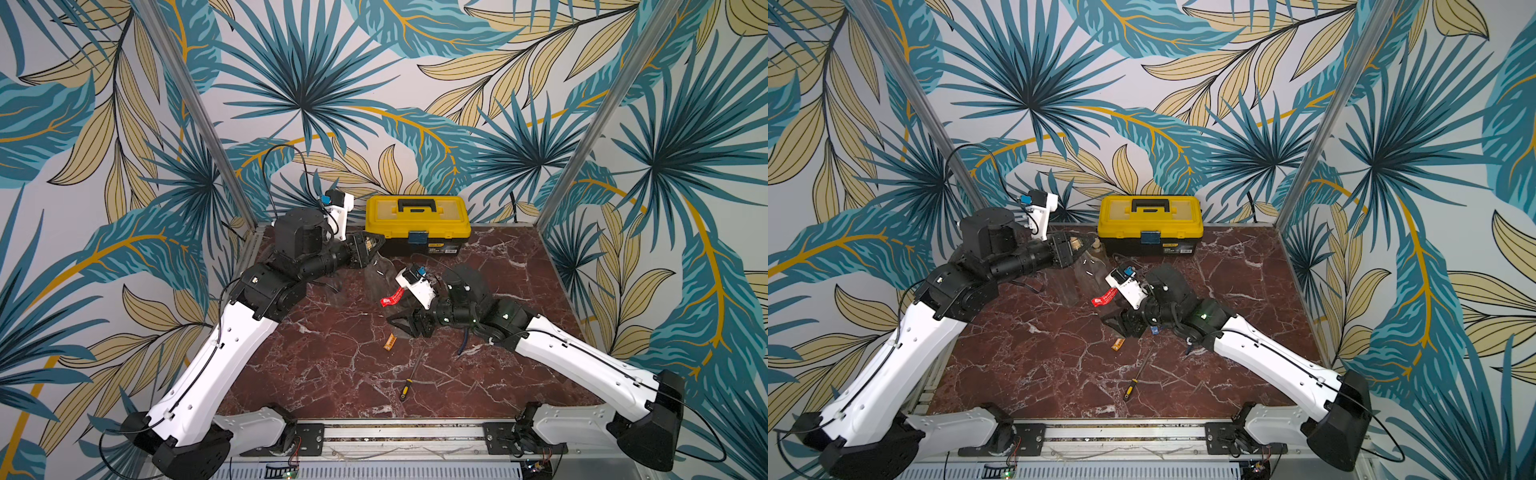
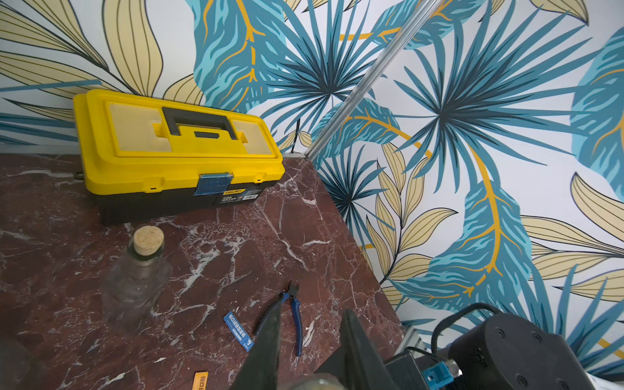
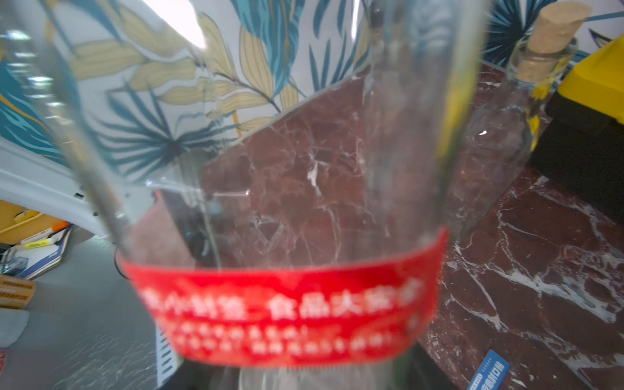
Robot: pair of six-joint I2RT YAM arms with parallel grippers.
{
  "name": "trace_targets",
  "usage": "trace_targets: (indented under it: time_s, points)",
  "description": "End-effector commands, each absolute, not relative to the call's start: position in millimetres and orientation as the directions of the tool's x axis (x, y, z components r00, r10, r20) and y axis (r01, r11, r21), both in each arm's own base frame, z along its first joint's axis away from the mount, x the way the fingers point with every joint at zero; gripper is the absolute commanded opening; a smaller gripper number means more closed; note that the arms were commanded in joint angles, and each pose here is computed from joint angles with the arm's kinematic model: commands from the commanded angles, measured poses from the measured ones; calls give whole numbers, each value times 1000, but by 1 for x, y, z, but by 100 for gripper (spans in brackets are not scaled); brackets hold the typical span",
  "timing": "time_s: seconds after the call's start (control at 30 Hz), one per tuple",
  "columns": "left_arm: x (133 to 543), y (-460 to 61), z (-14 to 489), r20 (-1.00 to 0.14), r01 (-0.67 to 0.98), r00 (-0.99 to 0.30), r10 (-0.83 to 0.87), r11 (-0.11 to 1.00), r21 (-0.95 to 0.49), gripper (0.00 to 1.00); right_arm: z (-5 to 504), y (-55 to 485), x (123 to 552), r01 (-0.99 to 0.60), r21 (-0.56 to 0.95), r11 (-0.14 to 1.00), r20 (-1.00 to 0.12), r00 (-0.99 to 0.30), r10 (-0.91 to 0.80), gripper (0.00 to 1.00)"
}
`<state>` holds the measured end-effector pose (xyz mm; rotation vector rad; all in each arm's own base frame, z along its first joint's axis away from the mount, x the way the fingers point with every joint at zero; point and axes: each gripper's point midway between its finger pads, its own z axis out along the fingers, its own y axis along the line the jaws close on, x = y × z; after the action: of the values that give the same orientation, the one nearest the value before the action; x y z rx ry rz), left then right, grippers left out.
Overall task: Remove the label from the bottle
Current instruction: Pick up the bottle from the center of the board.
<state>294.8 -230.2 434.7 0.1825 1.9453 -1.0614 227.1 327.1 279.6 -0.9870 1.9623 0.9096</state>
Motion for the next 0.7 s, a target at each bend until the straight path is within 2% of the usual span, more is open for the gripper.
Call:
trace_targets:
  time_s: [0.0, 0.03, 0.1, 0.3, 0.5, 0.67]
  points:
    - [258, -241, 475, -781, 656, -569, -258, 430, -620, 5, 303, 335, 222, -856, 349, 381, -841, -465, -276, 4]
    - [254, -242, 477, -782, 675, -570, -252, 399, -620, 9, 306, 336, 219, -863, 359, 355, -839, -466, -282, 0]
    - [245, -244, 482, -793, 713, -562, -236, 349, -609, 16, 311, 338, 211, -871, 386, 305, -830, -472, -297, 0]
    - [231, -245, 485, -805, 754, -560, -194, 282, -593, 28, 331, 343, 192, -885, 432, 174, -827, -466, -316, 0]
    - [231, -246, 487, -811, 769, -551, -196, 260, -584, 28, 338, 347, 182, -884, 457, 101, -817, -462, -344, 0]
    - [229, -246, 487, -813, 777, -551, -190, 241, -582, 23, 339, 348, 179, -875, 479, 69, -809, -471, -352, 0]
